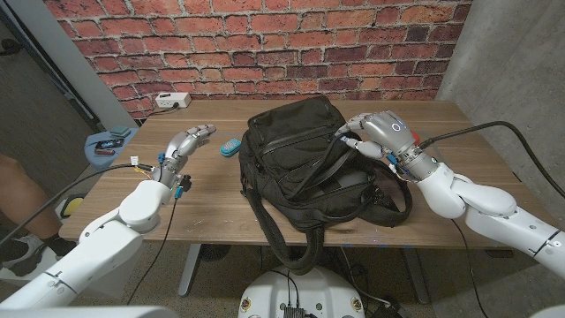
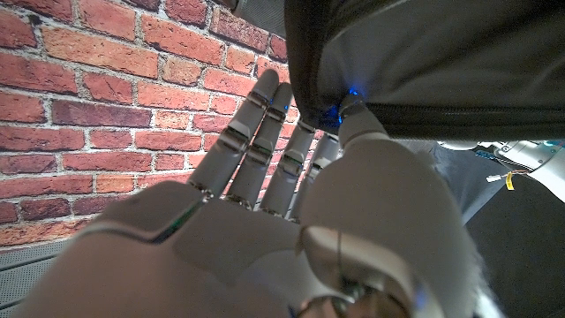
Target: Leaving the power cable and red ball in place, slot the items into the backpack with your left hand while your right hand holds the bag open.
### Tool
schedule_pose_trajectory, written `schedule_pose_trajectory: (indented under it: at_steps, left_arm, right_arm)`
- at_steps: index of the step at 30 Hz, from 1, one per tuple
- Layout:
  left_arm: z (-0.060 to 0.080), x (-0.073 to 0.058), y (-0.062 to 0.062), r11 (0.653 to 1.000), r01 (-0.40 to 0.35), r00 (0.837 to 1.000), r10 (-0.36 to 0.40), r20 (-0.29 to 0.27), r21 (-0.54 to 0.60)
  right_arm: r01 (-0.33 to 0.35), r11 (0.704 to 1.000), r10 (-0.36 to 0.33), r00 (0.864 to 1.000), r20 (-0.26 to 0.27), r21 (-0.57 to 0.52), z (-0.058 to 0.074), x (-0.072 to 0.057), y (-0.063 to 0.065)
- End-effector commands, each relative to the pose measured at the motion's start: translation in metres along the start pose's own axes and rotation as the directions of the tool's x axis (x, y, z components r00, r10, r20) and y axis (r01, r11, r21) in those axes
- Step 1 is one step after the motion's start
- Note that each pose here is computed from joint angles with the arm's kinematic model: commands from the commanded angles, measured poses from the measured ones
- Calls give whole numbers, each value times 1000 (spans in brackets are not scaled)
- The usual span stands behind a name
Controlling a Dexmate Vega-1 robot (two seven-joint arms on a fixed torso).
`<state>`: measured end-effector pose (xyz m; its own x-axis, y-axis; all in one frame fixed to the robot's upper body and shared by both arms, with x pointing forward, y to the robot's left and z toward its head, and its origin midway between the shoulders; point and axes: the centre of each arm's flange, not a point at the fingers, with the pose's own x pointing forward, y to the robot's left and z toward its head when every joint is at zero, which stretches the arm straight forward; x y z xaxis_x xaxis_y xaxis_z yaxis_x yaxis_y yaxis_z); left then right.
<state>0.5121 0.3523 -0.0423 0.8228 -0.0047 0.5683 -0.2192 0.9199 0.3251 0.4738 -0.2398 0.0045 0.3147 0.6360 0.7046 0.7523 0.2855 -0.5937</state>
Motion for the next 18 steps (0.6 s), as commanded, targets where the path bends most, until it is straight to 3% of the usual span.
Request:
schedule_pose_trajectory:
  at_steps: [1,9,18]
  left_arm:
    - [14,-7,11,994,-45,999,45,-3,102]
    - [20,-3,12,981,-25,999,32,-30,194]
    - [28,1,26,943,-87,995,100,-27,322]
  right_arm:
    - [8,1000,-8,1000,15,25,-4,9,5]
    - [22,999,-22,1000,12,32,-8,15,6]
    - [40,999,-40,999,20,37,-10,20,7]
